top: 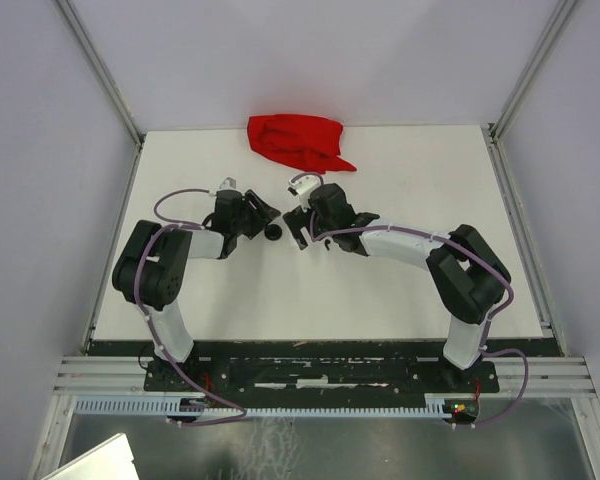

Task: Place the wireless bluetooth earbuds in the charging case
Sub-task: Pick up the charging case at the center of the board.

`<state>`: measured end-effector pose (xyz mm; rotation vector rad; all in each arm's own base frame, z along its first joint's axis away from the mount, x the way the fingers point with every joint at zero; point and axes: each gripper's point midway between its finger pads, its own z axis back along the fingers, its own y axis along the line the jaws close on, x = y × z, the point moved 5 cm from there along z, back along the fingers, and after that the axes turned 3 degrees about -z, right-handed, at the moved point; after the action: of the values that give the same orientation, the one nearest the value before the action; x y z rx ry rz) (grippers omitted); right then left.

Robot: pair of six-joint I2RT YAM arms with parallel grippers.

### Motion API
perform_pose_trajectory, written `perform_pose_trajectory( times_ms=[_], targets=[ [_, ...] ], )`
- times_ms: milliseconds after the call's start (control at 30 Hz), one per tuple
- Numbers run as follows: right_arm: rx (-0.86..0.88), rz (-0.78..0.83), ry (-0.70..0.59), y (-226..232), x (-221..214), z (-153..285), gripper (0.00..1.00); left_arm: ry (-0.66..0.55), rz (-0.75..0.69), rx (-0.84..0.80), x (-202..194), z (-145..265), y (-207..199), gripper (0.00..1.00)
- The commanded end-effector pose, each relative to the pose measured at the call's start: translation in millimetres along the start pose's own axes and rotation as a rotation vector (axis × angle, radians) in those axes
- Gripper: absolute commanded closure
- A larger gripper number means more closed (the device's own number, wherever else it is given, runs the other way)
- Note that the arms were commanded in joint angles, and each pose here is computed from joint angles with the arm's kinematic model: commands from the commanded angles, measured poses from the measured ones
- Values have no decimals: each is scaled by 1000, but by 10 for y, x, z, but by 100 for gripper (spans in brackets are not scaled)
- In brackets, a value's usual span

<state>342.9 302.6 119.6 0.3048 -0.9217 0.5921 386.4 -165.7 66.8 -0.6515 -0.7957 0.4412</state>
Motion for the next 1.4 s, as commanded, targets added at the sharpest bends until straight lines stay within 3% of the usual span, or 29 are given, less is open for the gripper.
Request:
perform_pose_trajectory(
  times_ms=[0, 333, 833, 1367],
  targets=[
    [107, 33, -54, 117, 228, 62, 3, -108, -43, -22, 310, 64, -156, 36],
    [212, 108, 48, 295, 280, -285, 4, -294, 29, -21, 816, 641, -111, 35],
    [230, 129, 154, 499, 192, -812, 7, -341, 53, -77, 619, 1279, -96, 34],
    [169, 148, 191, 626, 74, -985, 18, -334, 64, -77, 564, 1364, -22, 34]
  ],
)
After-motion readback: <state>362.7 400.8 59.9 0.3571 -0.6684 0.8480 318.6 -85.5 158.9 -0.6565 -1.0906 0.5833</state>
